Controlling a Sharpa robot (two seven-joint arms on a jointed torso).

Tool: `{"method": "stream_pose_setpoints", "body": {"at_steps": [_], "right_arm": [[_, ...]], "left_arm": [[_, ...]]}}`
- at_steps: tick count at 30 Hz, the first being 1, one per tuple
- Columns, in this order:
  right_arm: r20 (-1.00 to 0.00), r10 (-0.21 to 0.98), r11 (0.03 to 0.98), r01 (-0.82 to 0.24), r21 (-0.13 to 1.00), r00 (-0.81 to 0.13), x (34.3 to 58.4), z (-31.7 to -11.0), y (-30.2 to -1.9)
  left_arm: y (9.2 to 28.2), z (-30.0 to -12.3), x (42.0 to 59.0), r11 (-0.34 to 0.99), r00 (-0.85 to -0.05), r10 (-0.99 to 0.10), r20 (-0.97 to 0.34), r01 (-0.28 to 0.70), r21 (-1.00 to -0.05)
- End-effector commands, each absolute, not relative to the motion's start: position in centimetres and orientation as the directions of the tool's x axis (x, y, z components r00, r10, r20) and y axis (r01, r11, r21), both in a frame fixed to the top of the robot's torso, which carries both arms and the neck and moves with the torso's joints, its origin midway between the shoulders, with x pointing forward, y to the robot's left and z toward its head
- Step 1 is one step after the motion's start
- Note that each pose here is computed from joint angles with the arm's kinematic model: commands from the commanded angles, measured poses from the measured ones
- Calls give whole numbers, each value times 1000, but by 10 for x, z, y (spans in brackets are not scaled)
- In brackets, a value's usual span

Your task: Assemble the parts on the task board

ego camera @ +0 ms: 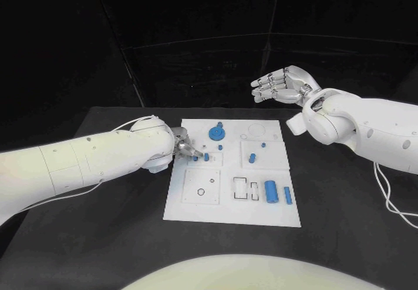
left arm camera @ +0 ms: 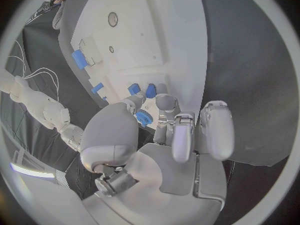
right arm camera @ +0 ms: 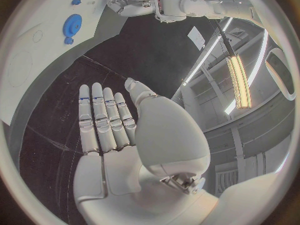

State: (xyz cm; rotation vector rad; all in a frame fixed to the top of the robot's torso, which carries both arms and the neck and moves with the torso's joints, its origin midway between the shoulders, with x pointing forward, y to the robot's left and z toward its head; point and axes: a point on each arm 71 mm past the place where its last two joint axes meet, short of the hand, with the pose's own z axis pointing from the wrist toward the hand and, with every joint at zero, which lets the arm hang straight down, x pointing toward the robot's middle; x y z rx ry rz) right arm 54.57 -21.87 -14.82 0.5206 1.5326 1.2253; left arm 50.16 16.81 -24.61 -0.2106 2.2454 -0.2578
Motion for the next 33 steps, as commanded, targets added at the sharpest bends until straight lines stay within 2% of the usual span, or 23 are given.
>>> {"method": "stream_pose_setpoints", "body": {"at_steps": [1, 13, 27, 33], "right_arm": [[-450, 820, 370, -271, 889, -353, 545, -146, -218], [-450, 821, 372, -269, 888, -352, 545, -147, -218], [-450, 821, 372, -269, 888, -351, 546, -147, -218], [-451, 821, 373, -268, 888, -349, 546, -147, -219]], "left_arm": [[170, -247, 501, 962, -610, -257, -749, -83, -262], [166, -239, 498, 941, -563, -305, -768, -54, -334], [164, -207, 501, 888, -446, -418, -791, -16, -460], [157, -198, 506, 868, -413, -425, -806, 68, -492]]}}
